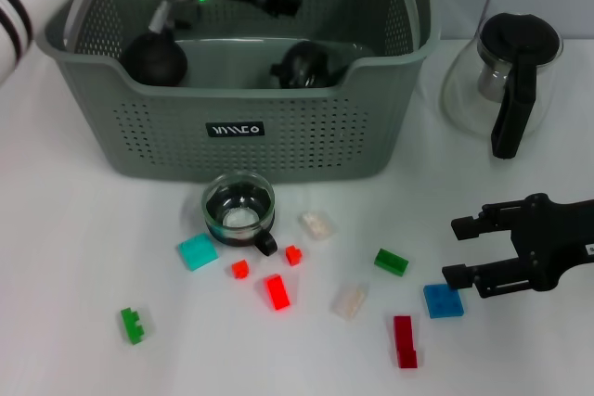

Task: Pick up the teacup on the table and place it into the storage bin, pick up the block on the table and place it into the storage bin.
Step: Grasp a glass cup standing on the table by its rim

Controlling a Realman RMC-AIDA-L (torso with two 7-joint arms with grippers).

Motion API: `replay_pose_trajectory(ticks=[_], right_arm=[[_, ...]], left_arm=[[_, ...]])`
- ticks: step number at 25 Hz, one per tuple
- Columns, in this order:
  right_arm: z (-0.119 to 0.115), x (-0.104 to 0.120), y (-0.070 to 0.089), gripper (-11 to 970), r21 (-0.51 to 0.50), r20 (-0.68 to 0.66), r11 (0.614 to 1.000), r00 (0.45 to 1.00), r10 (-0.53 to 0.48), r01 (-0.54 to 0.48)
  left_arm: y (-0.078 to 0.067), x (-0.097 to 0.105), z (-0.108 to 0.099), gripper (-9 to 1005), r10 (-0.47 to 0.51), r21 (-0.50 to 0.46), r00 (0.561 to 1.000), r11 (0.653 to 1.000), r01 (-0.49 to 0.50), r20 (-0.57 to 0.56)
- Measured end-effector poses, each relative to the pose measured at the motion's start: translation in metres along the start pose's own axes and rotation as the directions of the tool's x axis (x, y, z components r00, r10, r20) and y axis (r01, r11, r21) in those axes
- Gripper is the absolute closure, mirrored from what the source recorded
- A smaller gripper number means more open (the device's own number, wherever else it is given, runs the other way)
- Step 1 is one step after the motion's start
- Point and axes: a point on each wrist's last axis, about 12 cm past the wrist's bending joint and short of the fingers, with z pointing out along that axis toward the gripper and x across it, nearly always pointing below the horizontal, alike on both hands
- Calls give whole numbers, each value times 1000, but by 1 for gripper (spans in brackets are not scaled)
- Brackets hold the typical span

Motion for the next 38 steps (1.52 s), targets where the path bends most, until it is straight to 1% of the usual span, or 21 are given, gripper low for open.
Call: replay_pose_trajectory(ticks=[1, 4, 6, 7, 9, 10, 11, 12, 14, 16, 17, 20, 23, 25, 27, 29, 31, 35, 38], right_arm=[[0, 0, 0, 165, 0, 0, 1000, 1000, 0, 0], [-1, 0, -1, 164, 8, -1, 1000, 1000, -2, 2], [-2, 1, -2, 164, 12, -2, 1000, 1000, -2, 2], [-2, 1, -2, 164, 13, -1, 1000, 1000, -2, 2], [-3, 2, -3, 163, 14, 0, 1000, 1000, -4, 4], [-3, 2, -4, 163, 15, 2, 1000, 1000, -3, 3], [-4, 3, -5, 163, 16, 4, 1000, 1000, -2, 2], [-4, 3, -5, 163, 16, 6, 1000, 1000, -2, 2], [-5, 3, -6, 164, 16, 10, 1000, 1000, 0, 0], [-5, 3, -6, 164, 19, 12, 1000, 1000, 1, -1], [-5, 3, -6, 164, 21, 17, 1000, 1000, 2, -3], [-4, 2, -6, 165, 20, 20, 1000, 1000, 4, -4], [-2, 2, -6, 165, 16, 23, 1000, 1000, 6, -7], [-1, 2, -7, 165, 15, 25, 1000, 1000, 11, -11], [1, 2, -7, 165, 11, 26, 1000, 1000, 16, -16], [3, 2, -8, 164, 4, 26, 1000, 999, 21, -21], [4, 2, -8, 164, 5, 27, 1000, 999, 26, -26], [6, 2, -9, 163, 7, 29, 999, 999, 34, -34], [6, 1, -8, 163, 7, 30, 999, 999, 34, -34]], left_arm=[[1, -1, -2, 340, -4, 2, 1000, 1000, 4, 0], [11, -17, -23, 247, -40, 5, 999, 999, 40, 32], [15, -27, -44, 185, -72, 36, 995, 997, 70, 69], [16, -30, -56, 154, -85, 67, 993, 995, 80, 87], [12, -37, -84, 155, -92, 163, 985, 984, 68, 147], [8, -37, -103, 156, -79, 236, 979, 971, 33, 187], [5, -36, -112, 156, -61, 273, 976, 962, 1, 209], [-3, -32, -131, 157, -10, 352, 968, 932, -82, 251], [-14, -23, -154, 158, 60, 440, 951, 877, -195, 302], [-26, -9, -171, 159, 98, 523, 942, 811, -262, 320], [-30, -3, -177, 159, 106, 555, 942, 785, -276, 318], [-42, 19, -182, 158, 135, 629, 955, 727, -277, 264], [-49, 38, -182, 155, 207, 653, 950, 691, -311, 233], [-53, 57, -180, 156, 319, 657, 922, 649, -383, 222], [-56, 71, -174, 157, 394, 656, 898, 629, -418, 195], [-59, 82, -164, 158, 450, 652, 882, 628, -425, 142], [-61, 89, -153, 159, 494, 642, 866, 638, -425, 82], [-68, 91, -135, 157, 543, 618, 840, 663, -422, -10], [-74, 92, -120, 155, 582, 594, 809, 680, -430, -81]])
